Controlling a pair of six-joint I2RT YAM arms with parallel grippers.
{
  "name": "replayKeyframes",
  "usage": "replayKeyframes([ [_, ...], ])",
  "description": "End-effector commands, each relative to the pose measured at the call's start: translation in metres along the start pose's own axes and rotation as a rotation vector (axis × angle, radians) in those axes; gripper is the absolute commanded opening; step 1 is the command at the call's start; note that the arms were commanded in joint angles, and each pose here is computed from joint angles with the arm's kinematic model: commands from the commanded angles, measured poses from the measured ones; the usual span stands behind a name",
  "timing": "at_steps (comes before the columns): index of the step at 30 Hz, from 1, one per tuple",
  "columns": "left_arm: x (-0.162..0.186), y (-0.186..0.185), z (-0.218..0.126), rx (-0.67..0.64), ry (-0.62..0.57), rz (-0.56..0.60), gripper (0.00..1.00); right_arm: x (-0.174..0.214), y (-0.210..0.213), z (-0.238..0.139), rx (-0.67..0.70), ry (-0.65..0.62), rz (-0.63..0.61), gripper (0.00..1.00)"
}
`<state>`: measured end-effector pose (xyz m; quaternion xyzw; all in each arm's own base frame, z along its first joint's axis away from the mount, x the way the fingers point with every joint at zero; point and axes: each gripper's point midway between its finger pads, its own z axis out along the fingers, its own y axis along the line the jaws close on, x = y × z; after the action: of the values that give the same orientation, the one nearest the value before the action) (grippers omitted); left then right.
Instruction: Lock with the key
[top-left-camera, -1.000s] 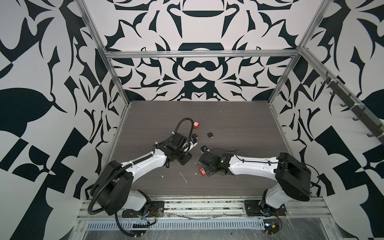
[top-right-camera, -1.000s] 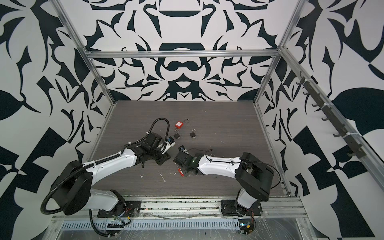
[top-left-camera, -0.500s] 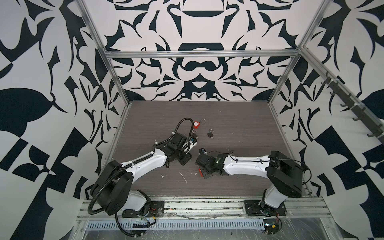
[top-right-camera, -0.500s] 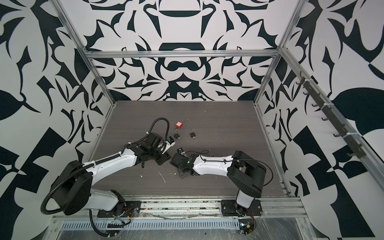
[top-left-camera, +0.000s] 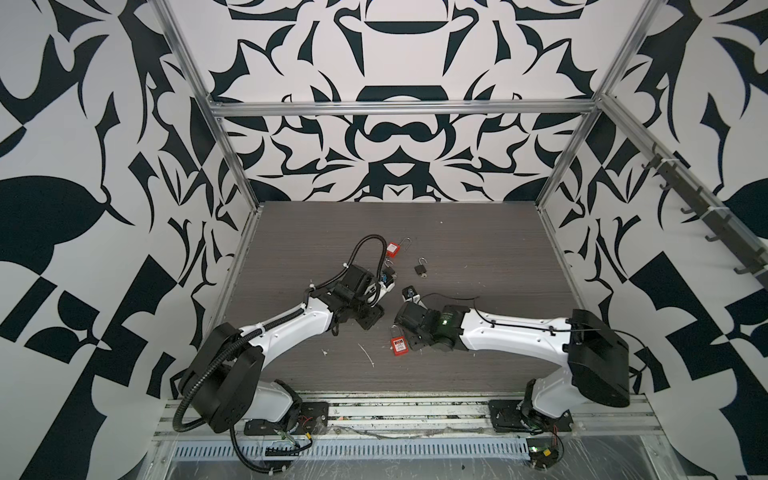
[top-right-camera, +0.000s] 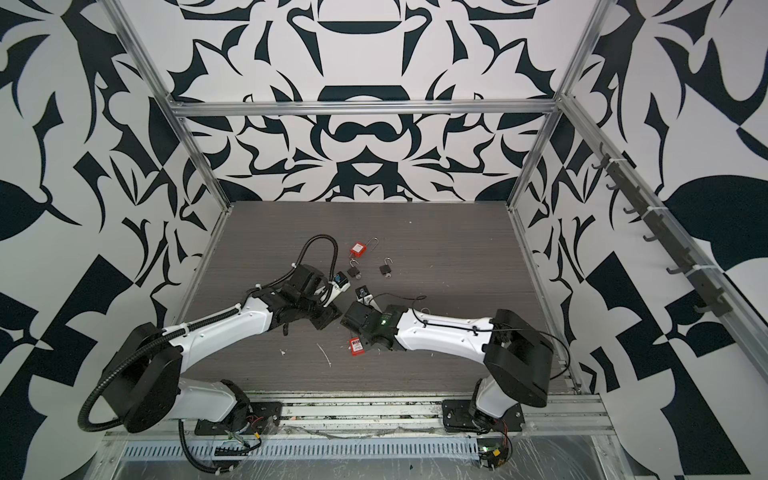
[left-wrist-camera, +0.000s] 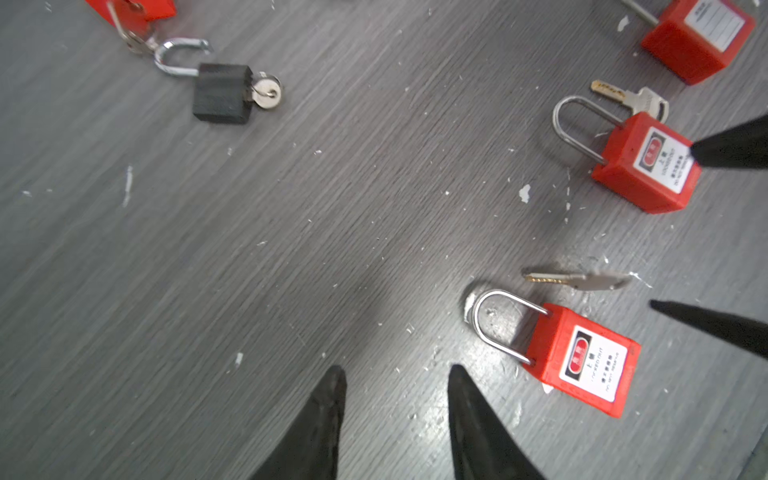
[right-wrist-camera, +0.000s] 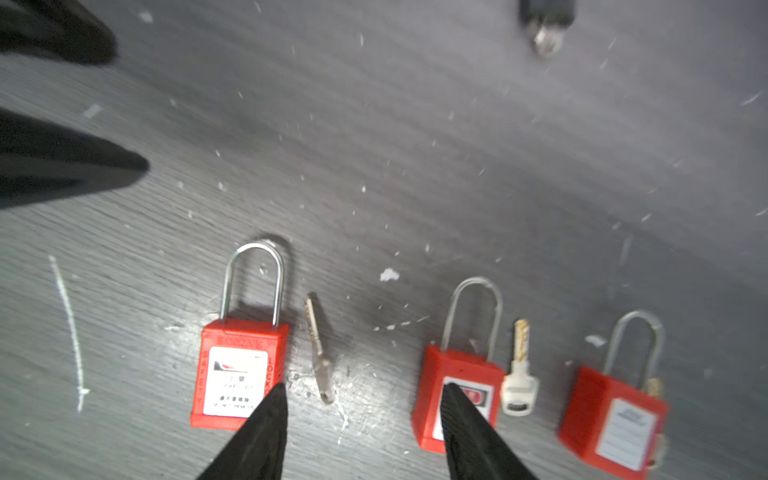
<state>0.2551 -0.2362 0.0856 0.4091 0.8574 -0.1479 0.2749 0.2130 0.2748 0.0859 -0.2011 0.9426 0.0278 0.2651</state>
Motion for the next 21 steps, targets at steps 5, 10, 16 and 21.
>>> replayKeyframes([
  [5,-0.035,0.004,-0.029,-0.023,-0.129,-0.011,0.45,-0.017,-0.003,-0.004,-0.02,-0.052,-0.097,0.59],
  [10,-0.035,0.007,-0.03,-0.039,-0.14,-0.034,0.47,-0.017,0.0,0.011,-0.028,-0.082,-0.129,0.58],
  [16,-0.053,0.02,-0.044,-0.082,-0.236,-0.099,0.48,-0.062,-0.023,0.028,-0.052,-0.184,-0.128,0.68],
  [21,-0.061,0.039,-0.059,-0.164,-0.296,-0.156,0.53,-0.102,-0.032,0.044,-0.153,-0.217,-0.129,0.7],
])
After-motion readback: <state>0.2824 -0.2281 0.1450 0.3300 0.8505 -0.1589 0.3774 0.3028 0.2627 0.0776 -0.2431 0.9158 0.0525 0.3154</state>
